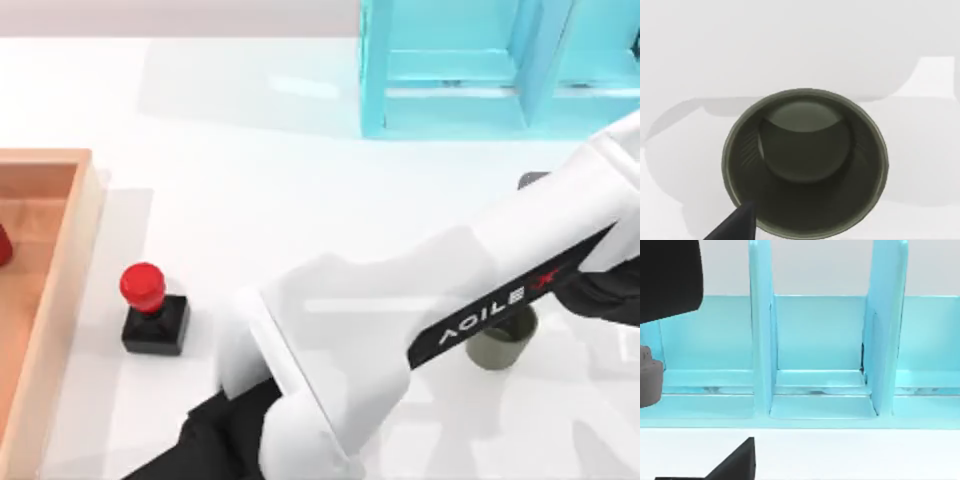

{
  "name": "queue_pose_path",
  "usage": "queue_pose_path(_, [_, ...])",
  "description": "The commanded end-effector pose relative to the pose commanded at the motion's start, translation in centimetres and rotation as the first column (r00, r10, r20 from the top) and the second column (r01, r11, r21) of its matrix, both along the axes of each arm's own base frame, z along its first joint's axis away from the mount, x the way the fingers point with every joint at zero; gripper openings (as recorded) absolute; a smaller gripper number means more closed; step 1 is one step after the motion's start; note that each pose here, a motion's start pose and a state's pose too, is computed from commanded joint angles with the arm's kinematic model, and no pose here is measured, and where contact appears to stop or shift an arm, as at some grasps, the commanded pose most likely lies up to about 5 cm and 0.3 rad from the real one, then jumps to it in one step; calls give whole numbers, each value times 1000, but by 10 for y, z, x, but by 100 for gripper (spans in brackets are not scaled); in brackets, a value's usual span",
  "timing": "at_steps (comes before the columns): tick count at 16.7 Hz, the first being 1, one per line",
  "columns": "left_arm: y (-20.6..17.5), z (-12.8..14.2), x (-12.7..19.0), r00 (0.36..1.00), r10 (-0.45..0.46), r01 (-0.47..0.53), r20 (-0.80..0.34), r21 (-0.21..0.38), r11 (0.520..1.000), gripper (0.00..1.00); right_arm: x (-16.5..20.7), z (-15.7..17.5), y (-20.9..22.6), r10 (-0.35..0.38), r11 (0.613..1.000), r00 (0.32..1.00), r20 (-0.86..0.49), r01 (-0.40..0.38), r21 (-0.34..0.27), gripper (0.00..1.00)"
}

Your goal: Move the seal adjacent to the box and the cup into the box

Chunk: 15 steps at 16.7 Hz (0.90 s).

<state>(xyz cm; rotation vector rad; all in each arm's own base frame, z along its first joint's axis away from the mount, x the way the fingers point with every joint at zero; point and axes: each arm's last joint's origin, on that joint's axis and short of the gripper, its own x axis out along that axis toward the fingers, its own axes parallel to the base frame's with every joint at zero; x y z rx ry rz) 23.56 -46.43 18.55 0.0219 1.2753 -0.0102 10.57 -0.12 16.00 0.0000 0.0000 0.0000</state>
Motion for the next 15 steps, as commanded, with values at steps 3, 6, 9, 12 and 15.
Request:
queue_pose_path(3, [-1,-22,7,1000,0,0,7,-14,1000,100,0,0,0,0,1000,1000,0,0,0,100])
queue_pose_path(6, [1,-44,14,1000,0,0,7,-14,1000,100,0,0,0,0,1000,1000,0,0,0,100])
queue_pose_path(9, [3,-53,16,1000,0,0,4,-9,1000,100,0,0,0,0,1000,1000,0,0,0,100])
queue_pose_path(12, [3,-53,16,1000,0,0,4,-9,1000,100,0,0,0,0,1000,1000,0,0,0,100])
queue_pose_path(15, [3,-53,16,1000,0,0,4,-9,1000,77,0,0,0,0,1000,1000,0,0,0,100])
